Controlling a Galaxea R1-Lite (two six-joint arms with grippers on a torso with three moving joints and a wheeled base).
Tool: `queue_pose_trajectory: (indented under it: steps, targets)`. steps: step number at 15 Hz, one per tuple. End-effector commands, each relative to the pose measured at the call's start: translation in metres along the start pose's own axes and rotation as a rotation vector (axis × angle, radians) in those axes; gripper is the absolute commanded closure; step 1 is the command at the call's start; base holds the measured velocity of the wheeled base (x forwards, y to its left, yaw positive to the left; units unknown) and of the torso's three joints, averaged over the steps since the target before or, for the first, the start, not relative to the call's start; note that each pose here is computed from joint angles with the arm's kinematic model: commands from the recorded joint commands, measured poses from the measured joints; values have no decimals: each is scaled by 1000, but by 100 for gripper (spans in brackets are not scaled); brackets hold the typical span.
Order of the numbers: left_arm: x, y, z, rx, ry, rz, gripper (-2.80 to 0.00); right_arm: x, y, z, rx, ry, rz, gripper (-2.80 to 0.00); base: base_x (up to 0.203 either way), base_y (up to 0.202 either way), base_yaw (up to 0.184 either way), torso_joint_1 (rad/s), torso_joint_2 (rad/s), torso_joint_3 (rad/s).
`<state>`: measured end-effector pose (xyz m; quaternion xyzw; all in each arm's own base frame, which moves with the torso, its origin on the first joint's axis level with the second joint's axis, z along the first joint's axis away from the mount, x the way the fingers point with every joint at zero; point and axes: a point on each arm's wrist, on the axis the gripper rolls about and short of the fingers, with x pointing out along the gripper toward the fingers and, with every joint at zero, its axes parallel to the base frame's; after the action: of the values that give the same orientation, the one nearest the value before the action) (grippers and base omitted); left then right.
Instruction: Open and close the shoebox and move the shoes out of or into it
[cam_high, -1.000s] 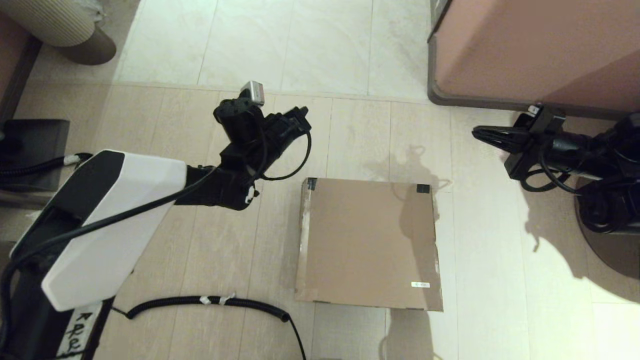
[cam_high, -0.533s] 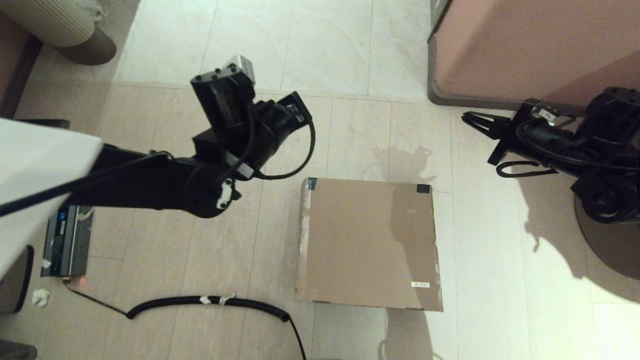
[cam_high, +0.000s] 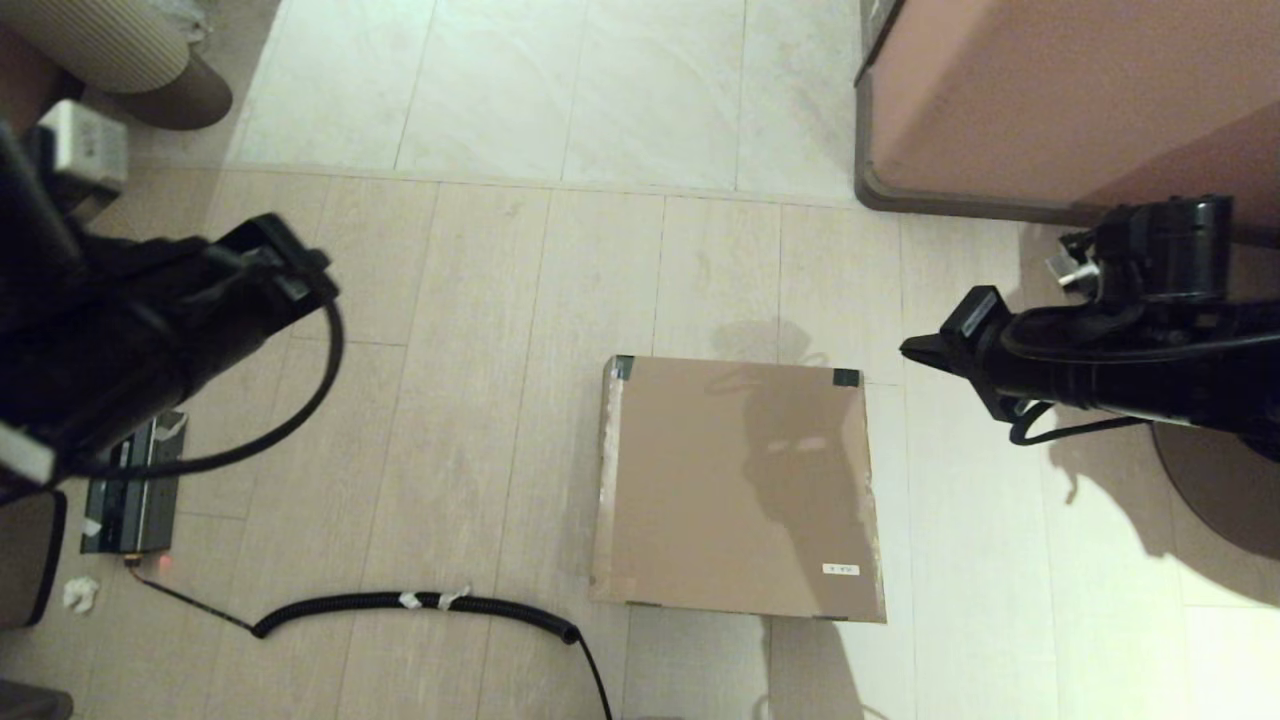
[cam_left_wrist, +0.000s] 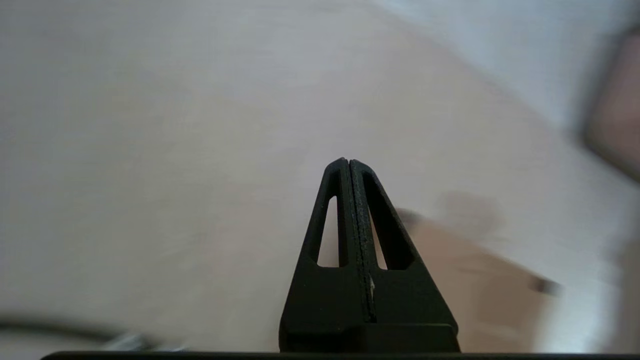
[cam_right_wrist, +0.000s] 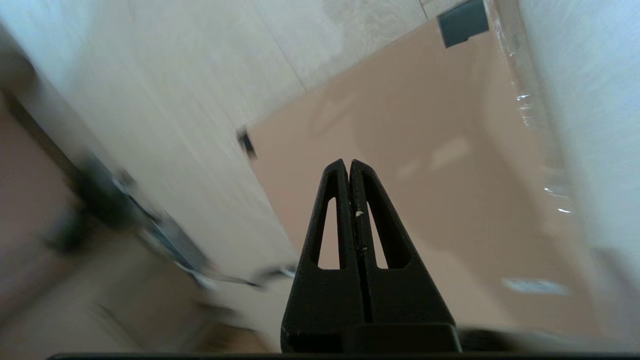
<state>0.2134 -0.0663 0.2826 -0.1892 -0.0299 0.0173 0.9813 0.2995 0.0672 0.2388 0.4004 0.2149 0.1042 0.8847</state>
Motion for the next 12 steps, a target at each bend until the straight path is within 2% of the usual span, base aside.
queue_pose_trajectory:
  steps: [1, 3, 4, 5, 7, 9, 11, 12]
  targets:
    - [-42, 41, 17, -10, -105, 132, 0, -75, 30, 6, -165, -103, 96, 0, 0, 0, 0, 0, 0, 0]
    - [-69, 82, 13, 12, -161, 344, 0, -149, 29, 8, -270, -242, 91, 0, 0, 0, 0, 0, 0, 0]
    - [-93, 93, 5, 16, -187, 398, 0, -186, 23, 2, -309, -316, 67, 0, 0, 0, 0, 0, 0, 0]
    - [-114, 98, -5, 28, -194, 403, 0, -217, 16, -10, -359, -359, 29, 0, 0, 0, 0, 0, 0, 0]
    - [-154, 106, -36, 130, -138, 332, 0, -258, -15, -55, -540, -358, -112, 0, 0, 0, 0, 0, 0, 0]
    - [-184, 117, -73, 266, 2, 228, 0, -263, -63, -103, -676, -254, -257, 0, 0, 0, 0, 0, 0, 0]
    - [-207, 129, -110, 399, 191, 174, 0, -266, -97, -140, -750, -209, -326, 0, 0, 0, 0, 0, 0, 0]
    - [-216, 134, -123, 439, 227, 154, 0, -265, -113, -155, -766, -190, -347, 0, 0, 0, 0, 0, 0, 0]
